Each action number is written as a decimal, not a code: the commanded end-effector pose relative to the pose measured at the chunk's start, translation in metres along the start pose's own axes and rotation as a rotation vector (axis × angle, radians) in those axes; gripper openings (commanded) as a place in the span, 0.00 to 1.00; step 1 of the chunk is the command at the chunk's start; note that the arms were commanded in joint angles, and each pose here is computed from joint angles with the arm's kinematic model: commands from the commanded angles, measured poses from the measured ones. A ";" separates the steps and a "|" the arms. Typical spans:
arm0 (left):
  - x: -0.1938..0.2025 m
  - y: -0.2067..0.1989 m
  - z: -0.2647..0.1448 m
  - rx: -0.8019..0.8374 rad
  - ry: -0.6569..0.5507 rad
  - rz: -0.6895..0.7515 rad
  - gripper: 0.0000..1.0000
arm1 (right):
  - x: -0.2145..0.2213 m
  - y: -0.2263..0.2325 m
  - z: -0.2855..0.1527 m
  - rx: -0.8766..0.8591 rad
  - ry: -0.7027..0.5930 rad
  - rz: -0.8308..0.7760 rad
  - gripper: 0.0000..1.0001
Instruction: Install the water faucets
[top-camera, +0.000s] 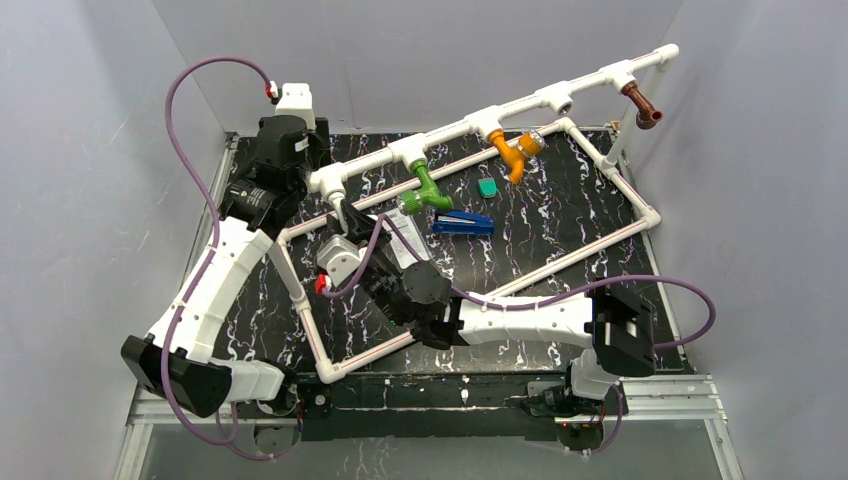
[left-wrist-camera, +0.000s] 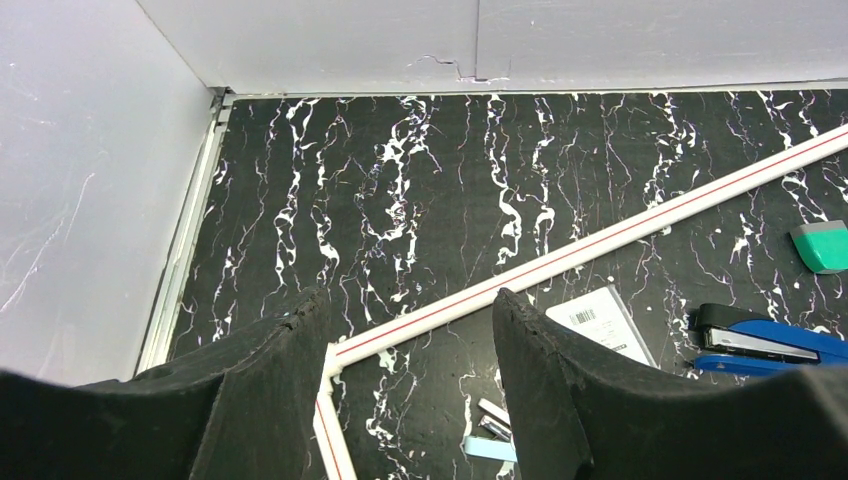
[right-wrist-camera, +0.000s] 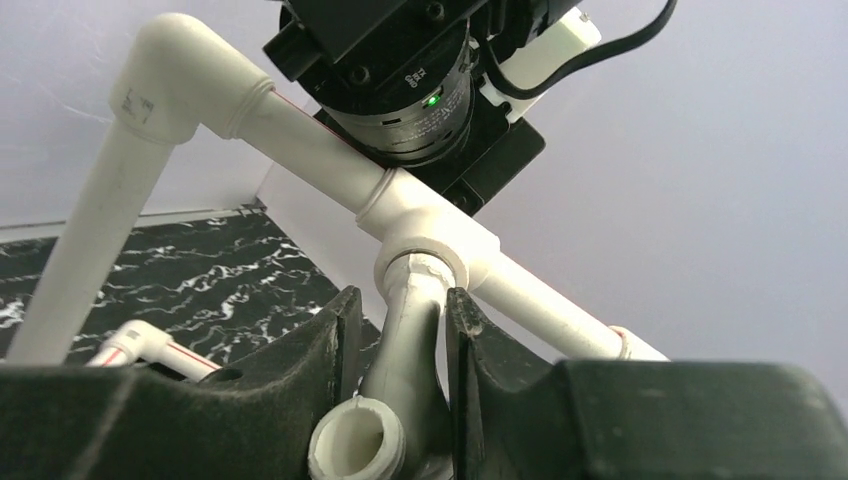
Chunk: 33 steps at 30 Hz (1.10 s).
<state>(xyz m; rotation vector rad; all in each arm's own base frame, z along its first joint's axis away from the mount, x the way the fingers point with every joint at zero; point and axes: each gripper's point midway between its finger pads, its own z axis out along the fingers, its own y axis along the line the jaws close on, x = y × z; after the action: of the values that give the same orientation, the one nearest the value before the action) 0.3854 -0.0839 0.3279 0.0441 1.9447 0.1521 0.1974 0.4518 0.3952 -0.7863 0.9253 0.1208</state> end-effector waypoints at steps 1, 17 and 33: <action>0.117 -0.029 0.003 0.093 0.380 0.211 0.58 | -0.014 -0.036 0.011 0.153 -0.022 0.408 0.01; 0.118 -0.028 0.004 0.087 0.380 0.213 0.59 | -0.023 -0.036 -0.006 -0.039 0.029 0.284 0.78; 0.104 -0.030 0.009 0.063 0.367 0.187 0.57 | -0.039 -0.118 -0.083 -0.130 0.098 0.300 0.98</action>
<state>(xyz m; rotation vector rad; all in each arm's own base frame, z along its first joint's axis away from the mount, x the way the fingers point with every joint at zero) 0.3814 -0.0846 0.3303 0.0476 1.9561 0.1589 0.1607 0.3745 0.4217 -0.9478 1.1209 0.4095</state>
